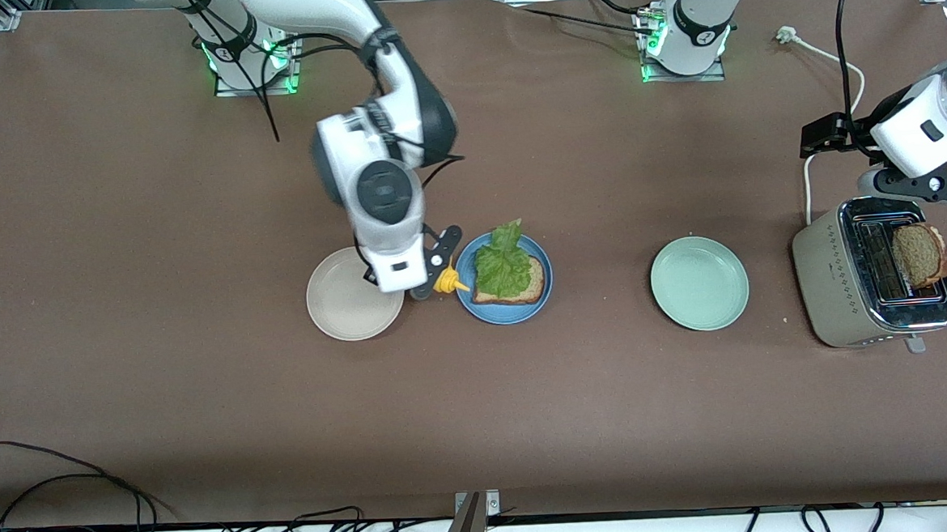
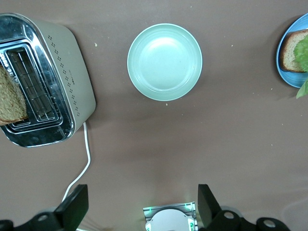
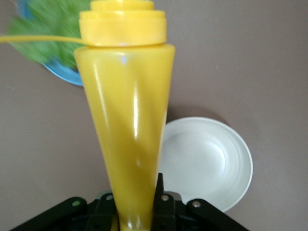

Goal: Make sandwich in blue plate with both arms
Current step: 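Carry the yellow bottle back beside the white plate and lower it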

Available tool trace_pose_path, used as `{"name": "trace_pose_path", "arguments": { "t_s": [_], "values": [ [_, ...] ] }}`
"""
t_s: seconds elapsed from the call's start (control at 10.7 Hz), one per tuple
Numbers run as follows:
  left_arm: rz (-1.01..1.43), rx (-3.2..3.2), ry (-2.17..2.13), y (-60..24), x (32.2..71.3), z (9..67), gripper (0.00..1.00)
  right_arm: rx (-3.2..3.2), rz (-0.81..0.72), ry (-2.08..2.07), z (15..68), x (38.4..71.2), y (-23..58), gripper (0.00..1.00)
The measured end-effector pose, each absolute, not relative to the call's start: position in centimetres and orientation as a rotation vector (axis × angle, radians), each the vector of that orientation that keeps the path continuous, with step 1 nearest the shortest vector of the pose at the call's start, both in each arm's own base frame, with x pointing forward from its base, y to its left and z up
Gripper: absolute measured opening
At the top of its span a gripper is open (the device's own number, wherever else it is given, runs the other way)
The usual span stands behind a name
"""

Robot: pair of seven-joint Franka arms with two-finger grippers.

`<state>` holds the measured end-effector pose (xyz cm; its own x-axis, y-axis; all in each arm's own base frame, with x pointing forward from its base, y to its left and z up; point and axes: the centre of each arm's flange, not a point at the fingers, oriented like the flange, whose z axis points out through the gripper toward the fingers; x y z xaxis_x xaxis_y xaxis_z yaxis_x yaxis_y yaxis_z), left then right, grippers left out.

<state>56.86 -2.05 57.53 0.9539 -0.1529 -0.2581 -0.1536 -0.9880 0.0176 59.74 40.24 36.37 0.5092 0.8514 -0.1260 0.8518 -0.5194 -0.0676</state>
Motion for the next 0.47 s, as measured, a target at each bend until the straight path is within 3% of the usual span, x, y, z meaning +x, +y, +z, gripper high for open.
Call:
{"name": "trace_pose_path", "arguments": {
  "t_s": [0.19,0.47],
  "values": [
    [0.41,-3.103,0.243,-2.0,56.9,57.5,1.0,2.956,-0.146,1.615,39.8,62.3,35.8,0.24],
    [0.411,-3.103,0.244,-2.1,56.9,57.5,1.0,3.174,0.009,1.793,39.9,66.8,25.5,0.24]
  ]
}}
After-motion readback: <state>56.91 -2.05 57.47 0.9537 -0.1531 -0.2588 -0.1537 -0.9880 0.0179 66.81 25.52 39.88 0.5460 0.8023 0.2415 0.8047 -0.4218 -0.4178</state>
